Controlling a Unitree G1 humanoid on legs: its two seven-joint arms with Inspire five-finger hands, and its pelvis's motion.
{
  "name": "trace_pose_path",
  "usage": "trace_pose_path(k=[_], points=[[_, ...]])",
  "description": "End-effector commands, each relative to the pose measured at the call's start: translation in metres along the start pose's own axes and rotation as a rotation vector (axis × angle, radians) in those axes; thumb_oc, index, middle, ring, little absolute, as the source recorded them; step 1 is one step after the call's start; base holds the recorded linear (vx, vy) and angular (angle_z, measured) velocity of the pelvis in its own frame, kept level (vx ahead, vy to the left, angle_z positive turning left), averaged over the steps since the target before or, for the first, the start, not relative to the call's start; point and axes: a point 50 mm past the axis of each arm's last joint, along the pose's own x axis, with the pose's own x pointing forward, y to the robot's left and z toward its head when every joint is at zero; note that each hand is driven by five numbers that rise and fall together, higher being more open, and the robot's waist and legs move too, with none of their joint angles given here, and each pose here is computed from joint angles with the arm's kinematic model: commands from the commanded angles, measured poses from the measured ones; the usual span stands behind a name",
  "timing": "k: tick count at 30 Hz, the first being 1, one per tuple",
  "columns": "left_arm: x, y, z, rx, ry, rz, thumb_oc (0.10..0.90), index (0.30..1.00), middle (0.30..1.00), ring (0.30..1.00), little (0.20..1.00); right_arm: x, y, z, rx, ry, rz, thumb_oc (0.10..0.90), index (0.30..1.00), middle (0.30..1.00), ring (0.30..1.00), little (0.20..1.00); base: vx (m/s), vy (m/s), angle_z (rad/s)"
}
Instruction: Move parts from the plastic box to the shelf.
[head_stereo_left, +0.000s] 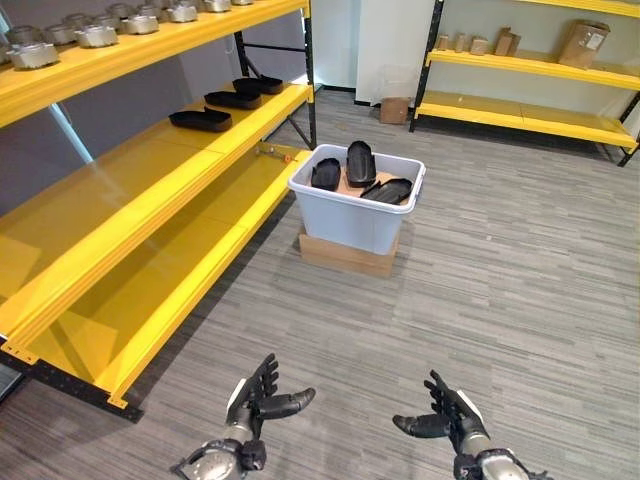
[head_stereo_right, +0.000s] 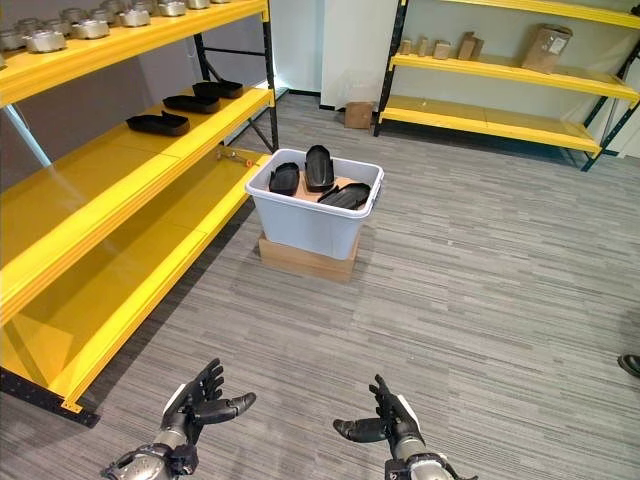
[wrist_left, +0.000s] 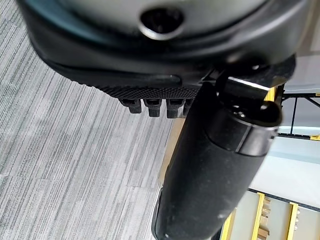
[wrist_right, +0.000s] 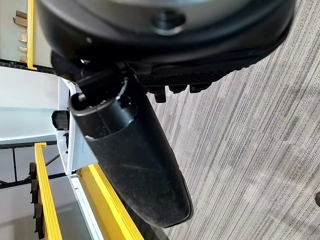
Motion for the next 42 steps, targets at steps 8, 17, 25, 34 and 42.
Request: trace_pose_path(k=[8, 17, 25, 34, 42], points=[[0.022, -0.004, 0.063, -0.028, -0.259, -0.035, 0.900, 1.000, 1.000, 1.000, 1.000, 0.017, -0.006, 0.062, -0.065, -0.238, 0.020, 0.900, 1.000, 1.000, 1.000, 1.000, -0.03, 0.052, 0.01], [0.025, -0.008, 0.074, 0.001, -0.285, -0.064, 0.900, 1.000, 1.000, 1.000, 1.000, 0.017, -0.010, 0.057, -0.048, -0.225, -0.011, 0.900, 1.000, 1.000, 1.000, 1.000, 0.03, 0.166, 0.20], [0.025, -0.011, 0.071, -0.006, -0.279, -0.077, 0.900, 1.000, 1.000, 1.000, 1.000, 0.011, -0.021, 0.058, -0.060, -0.230, -0.043, 0.900, 1.000, 1.000, 1.000, 1.000, 0.29, -0.014, 0.03], [0.028, -0.021, 0.067, -0.022, -0.268, -0.105, 0.900, 1.000, 1.000, 1.000, 1.000, 0.010, -0.030, 0.051, -0.051, -0.203, -0.079, 0.900, 1.000, 1.000, 1.000, 1.000, 0.22, -0.084, 0.39], [0.026, -0.019, 0.067, -0.049, -0.266, -0.102, 0.900, 1.000, 1.000, 1.000, 1.000, 0.009, -0.044, 0.059, -0.061, -0.228, -0.124, 0.900, 1.000, 1.000, 1.000, 1.000, 0.14, -0.115, -0.01]])
